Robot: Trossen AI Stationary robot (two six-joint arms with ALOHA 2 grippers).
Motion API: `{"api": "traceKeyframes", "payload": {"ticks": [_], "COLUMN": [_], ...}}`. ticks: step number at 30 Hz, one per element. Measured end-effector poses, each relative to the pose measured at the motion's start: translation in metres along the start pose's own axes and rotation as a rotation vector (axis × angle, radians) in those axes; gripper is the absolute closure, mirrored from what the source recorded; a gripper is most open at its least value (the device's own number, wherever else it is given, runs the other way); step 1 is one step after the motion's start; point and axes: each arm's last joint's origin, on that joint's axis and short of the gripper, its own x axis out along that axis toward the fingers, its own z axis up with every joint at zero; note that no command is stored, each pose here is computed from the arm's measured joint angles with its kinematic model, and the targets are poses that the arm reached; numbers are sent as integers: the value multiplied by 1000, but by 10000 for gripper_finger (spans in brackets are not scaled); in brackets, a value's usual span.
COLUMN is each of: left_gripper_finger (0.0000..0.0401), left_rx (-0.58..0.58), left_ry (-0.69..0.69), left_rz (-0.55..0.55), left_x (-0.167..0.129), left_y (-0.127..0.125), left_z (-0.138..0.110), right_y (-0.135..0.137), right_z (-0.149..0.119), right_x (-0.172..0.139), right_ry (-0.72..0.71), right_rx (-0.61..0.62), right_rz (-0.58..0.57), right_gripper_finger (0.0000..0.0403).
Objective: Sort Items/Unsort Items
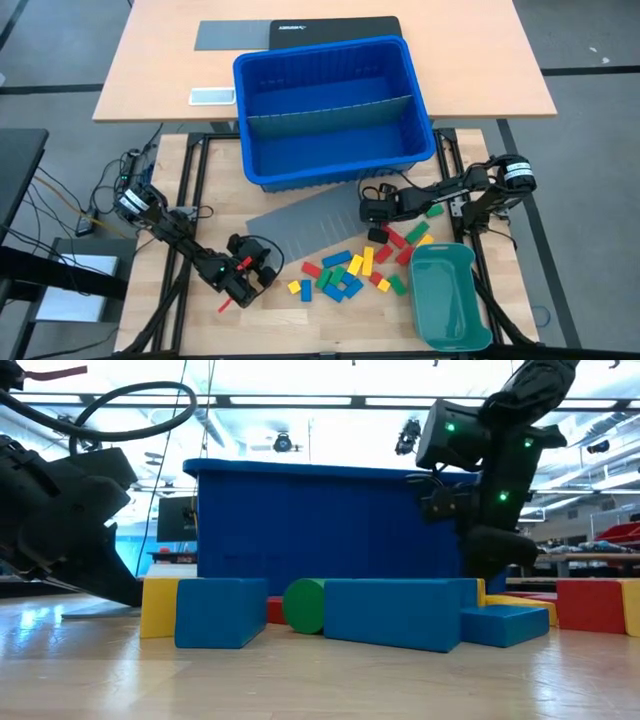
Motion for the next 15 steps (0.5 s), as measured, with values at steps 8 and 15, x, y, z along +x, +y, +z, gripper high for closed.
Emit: {"api": "traceKeyframes", "payload": {"ticks": [8, 15], "left_gripper_finger": [400, 400], "left_rx": [9, 11], "left_ry": [3, 3], "left_rz": [5, 7], "left_x": [-1, -1], "left_y": [1, 1], "left_z": [0, 0], "right_y": [4, 6], "right_z": [5, 5], "right_x": [-4, -5], "right_ry": [-27, -33], "right_rx": [-46, -58], "right_rz": [67, 93], "right_gripper_finger": [395, 400]}}
